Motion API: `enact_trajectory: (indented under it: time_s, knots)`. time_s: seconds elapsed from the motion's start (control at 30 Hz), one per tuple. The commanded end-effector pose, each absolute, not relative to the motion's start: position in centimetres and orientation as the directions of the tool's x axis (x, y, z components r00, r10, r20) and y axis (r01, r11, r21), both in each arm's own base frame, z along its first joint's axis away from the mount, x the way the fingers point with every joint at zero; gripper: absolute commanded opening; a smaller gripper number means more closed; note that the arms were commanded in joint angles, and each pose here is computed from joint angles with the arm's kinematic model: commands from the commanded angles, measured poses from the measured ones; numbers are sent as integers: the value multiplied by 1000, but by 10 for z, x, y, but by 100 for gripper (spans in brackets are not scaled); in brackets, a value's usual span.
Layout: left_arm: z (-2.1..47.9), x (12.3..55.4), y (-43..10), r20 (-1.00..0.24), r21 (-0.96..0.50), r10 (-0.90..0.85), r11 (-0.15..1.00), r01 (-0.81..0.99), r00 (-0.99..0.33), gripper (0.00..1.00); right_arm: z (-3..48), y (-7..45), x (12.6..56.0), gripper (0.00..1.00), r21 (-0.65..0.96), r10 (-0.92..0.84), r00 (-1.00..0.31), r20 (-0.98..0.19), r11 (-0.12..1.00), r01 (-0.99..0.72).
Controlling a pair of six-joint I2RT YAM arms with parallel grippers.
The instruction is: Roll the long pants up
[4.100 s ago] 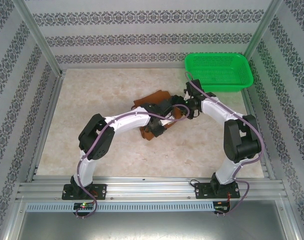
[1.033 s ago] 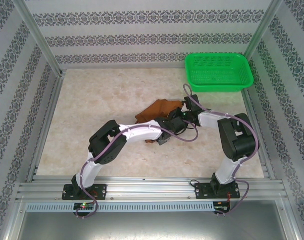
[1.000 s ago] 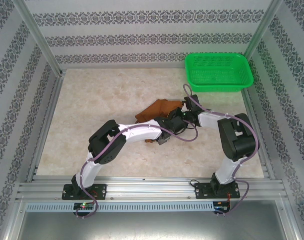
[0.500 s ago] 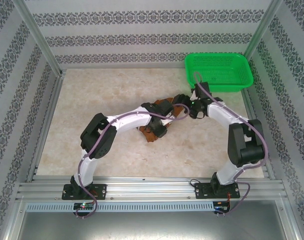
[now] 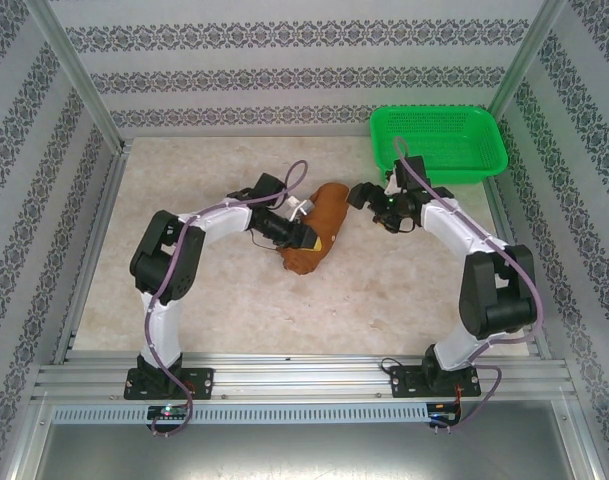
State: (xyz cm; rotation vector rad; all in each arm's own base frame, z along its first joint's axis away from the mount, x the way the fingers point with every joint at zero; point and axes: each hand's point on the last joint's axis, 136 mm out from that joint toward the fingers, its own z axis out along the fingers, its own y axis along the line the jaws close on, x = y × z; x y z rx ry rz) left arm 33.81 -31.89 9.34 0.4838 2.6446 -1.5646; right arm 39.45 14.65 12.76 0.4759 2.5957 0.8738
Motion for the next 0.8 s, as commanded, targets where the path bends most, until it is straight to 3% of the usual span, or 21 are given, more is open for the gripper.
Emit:
enact_trajectory:
  time_s: [0.0, 0.43, 0.77]
  knots:
    - [76, 335, -321, 32, -927, 169, 375, 35, -985, 0, 118, 169, 390, 93, 634, 370, -909, -191, 753, 173]
    - [-3, 353, -311, 234, -921, 19, 326, -215, -972, 0, 71, 232, 375, 97, 585, 201, -975, -96, 804, 108]
    - [-12, 361, -302, 259, -935, -10, 247, -254, -966, 0, 34, 253, 386, 98, 464, 123, -992, -37, 881, 92]
